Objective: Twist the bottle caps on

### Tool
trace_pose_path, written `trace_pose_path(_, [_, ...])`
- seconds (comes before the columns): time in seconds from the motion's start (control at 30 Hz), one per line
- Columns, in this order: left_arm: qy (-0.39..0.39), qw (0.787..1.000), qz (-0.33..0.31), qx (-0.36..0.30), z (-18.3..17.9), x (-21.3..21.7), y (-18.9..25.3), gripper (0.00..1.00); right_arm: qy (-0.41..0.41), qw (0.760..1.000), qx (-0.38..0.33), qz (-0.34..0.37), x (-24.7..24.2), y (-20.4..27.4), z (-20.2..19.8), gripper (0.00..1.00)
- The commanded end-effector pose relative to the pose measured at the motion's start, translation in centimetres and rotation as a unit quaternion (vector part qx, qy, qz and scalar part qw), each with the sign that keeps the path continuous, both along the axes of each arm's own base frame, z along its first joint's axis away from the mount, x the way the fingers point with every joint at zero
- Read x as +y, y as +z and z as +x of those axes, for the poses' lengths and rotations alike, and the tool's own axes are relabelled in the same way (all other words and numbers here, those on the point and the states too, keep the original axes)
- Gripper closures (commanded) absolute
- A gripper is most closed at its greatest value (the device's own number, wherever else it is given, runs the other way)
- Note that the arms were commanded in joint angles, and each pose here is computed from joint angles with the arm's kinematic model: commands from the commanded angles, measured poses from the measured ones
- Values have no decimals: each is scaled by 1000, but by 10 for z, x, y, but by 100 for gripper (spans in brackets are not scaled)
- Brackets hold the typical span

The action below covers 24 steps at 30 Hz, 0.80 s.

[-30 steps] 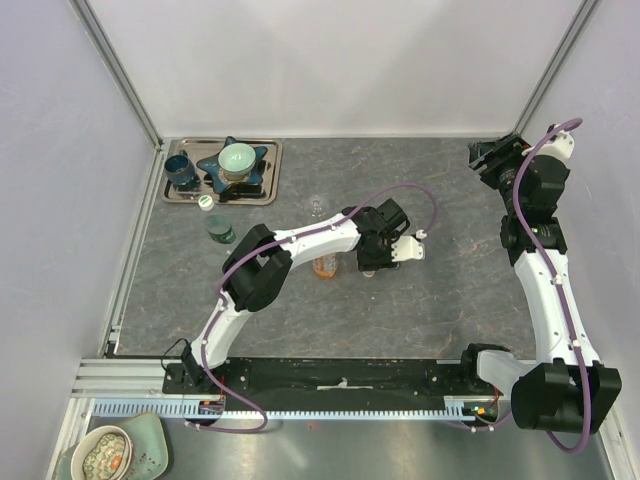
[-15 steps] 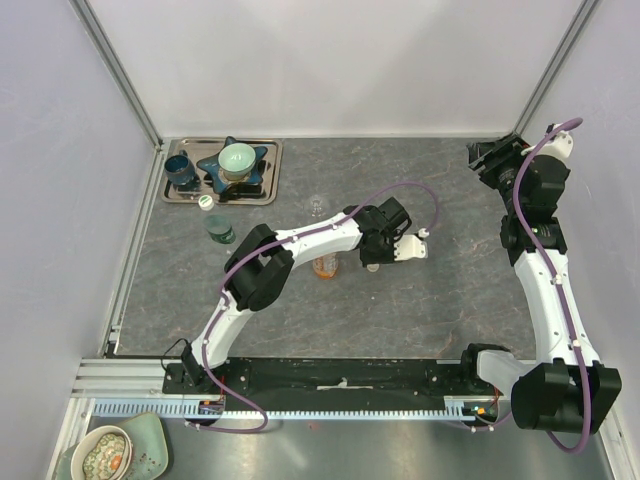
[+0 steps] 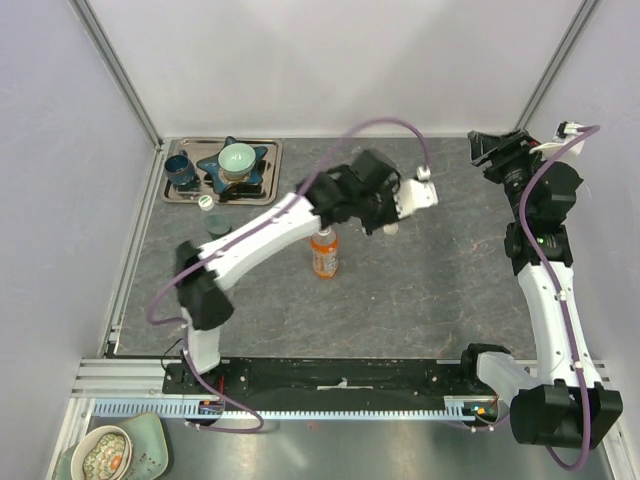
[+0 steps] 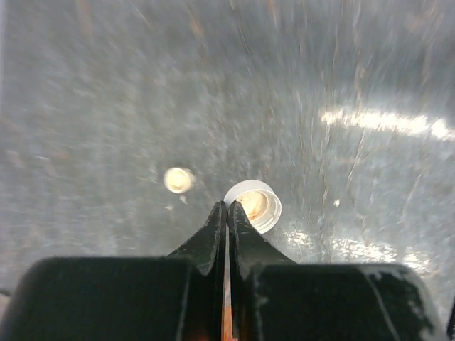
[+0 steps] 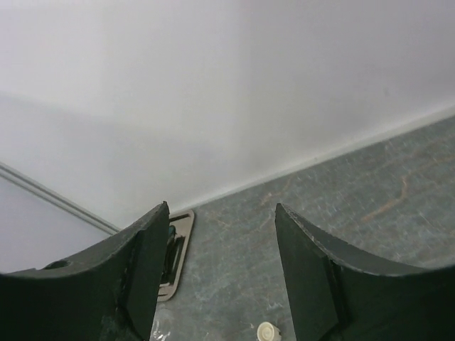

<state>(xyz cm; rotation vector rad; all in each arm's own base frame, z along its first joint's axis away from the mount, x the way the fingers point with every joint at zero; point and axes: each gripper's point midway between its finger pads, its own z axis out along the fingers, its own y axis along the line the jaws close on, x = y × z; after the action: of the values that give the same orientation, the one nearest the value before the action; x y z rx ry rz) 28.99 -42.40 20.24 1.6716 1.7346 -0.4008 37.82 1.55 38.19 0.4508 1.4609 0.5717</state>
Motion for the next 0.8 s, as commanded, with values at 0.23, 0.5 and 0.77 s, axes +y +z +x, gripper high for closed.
trace_pose_path(0.23, [44,895,-439,64,-56,134,294,98,276,935,-219,-49,93,101,-66,21])
trace_pose_path(0.5, [-11,855,-477,205,-111,154,287,98,518,761,-360,-151,205,102,-183,14])
trace_pose_path(0.77, [-74,836,-450,306,-135,149,276,98,519,718,-410,-216,227,107,-230,14])
